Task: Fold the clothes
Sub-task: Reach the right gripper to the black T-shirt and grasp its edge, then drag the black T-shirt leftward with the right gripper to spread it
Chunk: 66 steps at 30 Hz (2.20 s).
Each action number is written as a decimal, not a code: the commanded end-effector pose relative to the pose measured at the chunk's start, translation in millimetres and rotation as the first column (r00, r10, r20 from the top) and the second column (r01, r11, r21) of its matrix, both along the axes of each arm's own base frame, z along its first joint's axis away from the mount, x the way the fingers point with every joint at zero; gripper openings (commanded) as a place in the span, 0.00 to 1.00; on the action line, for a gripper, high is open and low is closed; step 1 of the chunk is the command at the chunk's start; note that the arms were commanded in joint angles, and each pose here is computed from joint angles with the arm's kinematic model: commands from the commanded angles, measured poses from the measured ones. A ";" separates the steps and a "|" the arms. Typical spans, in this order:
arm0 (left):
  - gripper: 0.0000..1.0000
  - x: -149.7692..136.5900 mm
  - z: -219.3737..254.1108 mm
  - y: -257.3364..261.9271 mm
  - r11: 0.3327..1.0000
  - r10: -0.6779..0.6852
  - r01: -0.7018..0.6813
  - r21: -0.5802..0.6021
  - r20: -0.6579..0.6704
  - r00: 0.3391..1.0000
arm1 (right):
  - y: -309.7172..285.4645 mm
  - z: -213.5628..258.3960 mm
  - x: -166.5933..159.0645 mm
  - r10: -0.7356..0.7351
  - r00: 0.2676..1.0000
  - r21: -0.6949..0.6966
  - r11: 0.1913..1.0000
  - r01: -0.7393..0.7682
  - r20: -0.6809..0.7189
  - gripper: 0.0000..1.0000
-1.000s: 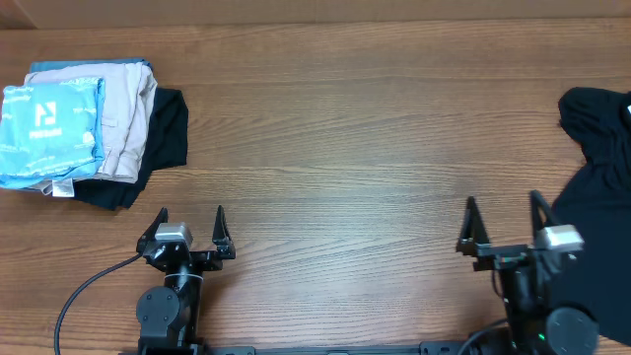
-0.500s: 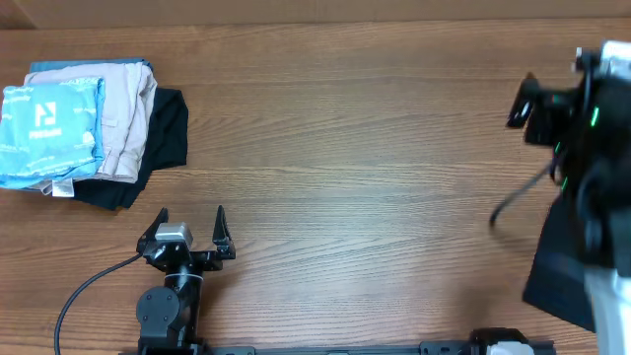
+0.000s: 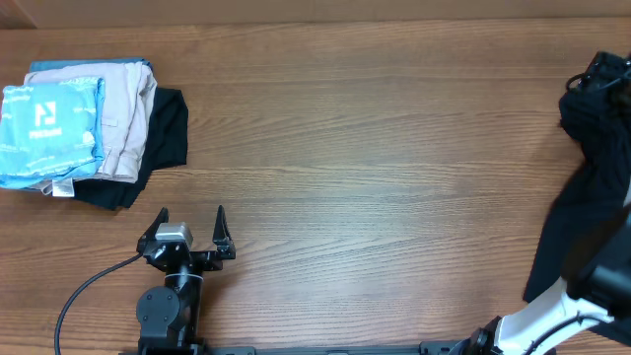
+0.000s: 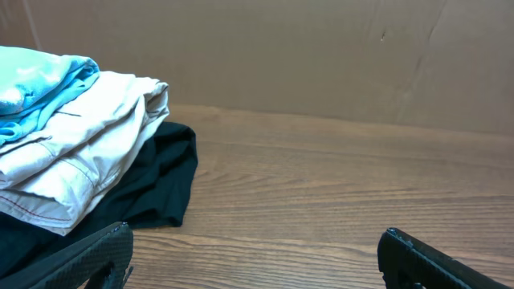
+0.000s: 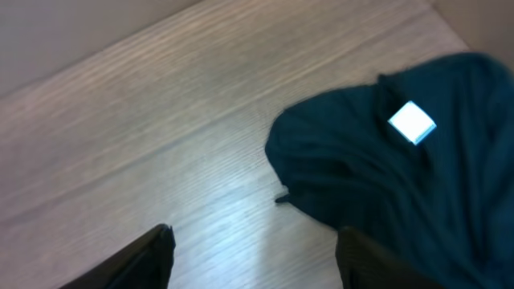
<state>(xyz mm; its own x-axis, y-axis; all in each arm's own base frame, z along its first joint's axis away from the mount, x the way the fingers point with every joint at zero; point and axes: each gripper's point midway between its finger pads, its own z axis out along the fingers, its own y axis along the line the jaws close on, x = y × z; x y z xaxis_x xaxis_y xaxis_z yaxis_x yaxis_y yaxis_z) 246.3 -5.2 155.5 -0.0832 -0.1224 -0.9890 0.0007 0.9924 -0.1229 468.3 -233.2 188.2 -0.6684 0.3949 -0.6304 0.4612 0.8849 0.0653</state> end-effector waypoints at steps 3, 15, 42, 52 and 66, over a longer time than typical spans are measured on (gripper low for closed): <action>1.00 -0.1 0.8 0.4 1.000 -0.002 0.002 0.017 0.007 1.000 | -20.5 -69.3 16.4 -0.101 0.993 0.060 0.993 0.105 -0.066 0.61; 1.00 -0.1 0.8 0.4 1.000 -0.002 0.002 0.017 0.007 1.000 | -36.5 -164.6 24.4 -0.163 0.973 0.062 0.983 0.175 -0.161 0.63; 1.00 -0.1 0.8 0.4 1.000 -0.002 0.002 0.017 0.007 1.000 | 556.8 -166.2 -31.6 0.750 0.648 0.491 0.617 -0.615 -0.131 0.04; 1.00 -0.1 0.8 0.4 1.000 -0.002 0.002 0.017 0.007 1.000 | 642.5 -82.8 -85.8 0.899 0.437 0.440 0.409 -0.799 -0.043 0.47; 1.00 -0.1 0.8 0.4 1.000 -0.002 0.002 0.017 0.007 1.000 | 590.3 -119.2 18.9 0.759 0.650 0.186 0.645 -0.741 -0.042 0.04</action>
<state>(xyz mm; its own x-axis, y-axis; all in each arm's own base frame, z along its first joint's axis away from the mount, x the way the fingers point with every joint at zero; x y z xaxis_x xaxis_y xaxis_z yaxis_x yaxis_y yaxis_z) 246.3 -5.2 155.7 -0.0824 -0.1225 -0.9890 0.0008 0.9924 -0.1230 479.9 361.5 105.8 -0.8177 -0.1903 -0.5433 -0.3717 0.8953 0.2457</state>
